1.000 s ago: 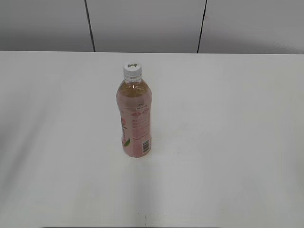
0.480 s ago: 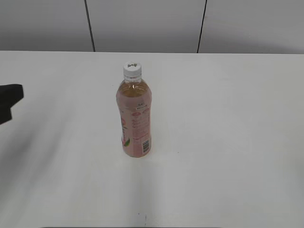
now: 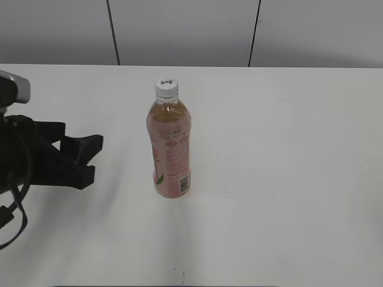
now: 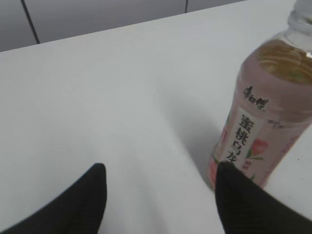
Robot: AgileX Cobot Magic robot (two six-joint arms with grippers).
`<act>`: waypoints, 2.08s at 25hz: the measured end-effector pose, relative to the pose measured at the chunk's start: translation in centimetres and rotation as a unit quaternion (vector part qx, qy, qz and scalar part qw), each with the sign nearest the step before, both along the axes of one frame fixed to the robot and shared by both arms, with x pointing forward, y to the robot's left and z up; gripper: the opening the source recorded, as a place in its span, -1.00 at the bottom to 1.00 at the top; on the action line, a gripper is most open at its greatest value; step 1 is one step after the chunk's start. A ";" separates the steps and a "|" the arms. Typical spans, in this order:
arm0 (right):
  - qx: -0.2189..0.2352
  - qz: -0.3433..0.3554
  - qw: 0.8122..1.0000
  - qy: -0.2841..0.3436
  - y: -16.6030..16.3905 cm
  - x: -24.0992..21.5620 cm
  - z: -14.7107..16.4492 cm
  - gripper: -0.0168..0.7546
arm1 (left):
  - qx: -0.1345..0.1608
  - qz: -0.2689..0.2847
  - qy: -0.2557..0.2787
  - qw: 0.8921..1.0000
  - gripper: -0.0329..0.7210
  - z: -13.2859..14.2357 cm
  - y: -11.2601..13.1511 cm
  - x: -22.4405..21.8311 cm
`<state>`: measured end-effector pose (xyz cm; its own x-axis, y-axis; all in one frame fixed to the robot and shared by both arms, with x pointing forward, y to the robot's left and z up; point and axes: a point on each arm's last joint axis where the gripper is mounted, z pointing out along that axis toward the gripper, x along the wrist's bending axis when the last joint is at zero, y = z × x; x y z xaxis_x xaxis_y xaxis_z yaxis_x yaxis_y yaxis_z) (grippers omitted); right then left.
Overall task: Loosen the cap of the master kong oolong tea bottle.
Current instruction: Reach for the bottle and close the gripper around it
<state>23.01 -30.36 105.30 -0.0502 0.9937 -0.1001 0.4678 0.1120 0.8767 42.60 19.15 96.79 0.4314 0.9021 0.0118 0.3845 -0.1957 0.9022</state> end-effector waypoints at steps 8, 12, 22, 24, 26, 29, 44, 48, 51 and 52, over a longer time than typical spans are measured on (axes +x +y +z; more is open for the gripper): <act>0.000 0.000 1.000 0.000 0.0 0.0 0.0 0.40 | -0.039 -0.062 0.002 0.997 0.28 -2.0 -2.3 0.6; 0.000 0.000 1.000 0.000 0.0 0.0 0.0 0.40 | -0.045 -0.115 0.002 0.992 0.34 -3.3 -3.5 0.7; 0.000 0.000 1.000 0.000 0.0 0.0 0.0 0.40 | -0.086 -0.159 -0.031 0.983 0.64 -5.8 -5.0 1.3; 0.000 0.000 1.000 0.000 0.0 0.0 0.0 0.40 | -0.099 -0.162 -0.037 0.981 0.65 -6.6 -5.2 1.5; 0.000 0.000 1.000 0.000 0.0 0.0 0.0 0.40 | -0.103 -0.162 -0.028 0.981 0.65 -8.0 -5.3 1.6; 0.000 0.000 1.000 0.000 0.0 0.0 0.0 0.40 | -0.091 -0.160 0.004 0.983 0.65 -10.1 -5.3 1.5; 0.000 0.000 1.000 0.000 0.0 0.0 0.0 0.40 | -0.109 -0.173 -0.033 0.978 0.65 -10.0 -7.4 4.2; 0.001 0.000 1.000 0.000 0.0 0.0 0.0 0.40 | -0.119 -0.175 -0.054 0.976 0.65 -9.6 -8.2 5.4; 0.001 -0.001 1.000 0.000 0.0 0.0 0.0 0.40 | -0.122 -0.180 -0.061 0.974 0.65 -9.6 -8.7 6.0; 0.001 -0.001 1.000 0.000 0.0 0.0 0.0 0.40 | -0.122 -0.181 -0.062 0.974 0.65 -9.6 -8.8 6.0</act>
<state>23.01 -30.36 105.30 -0.0492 0.9940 -0.0982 0.4679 0.1098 0.8769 48.63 10.39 87.17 0.7301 0.6741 -0.1120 0.2160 -0.0722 0.9737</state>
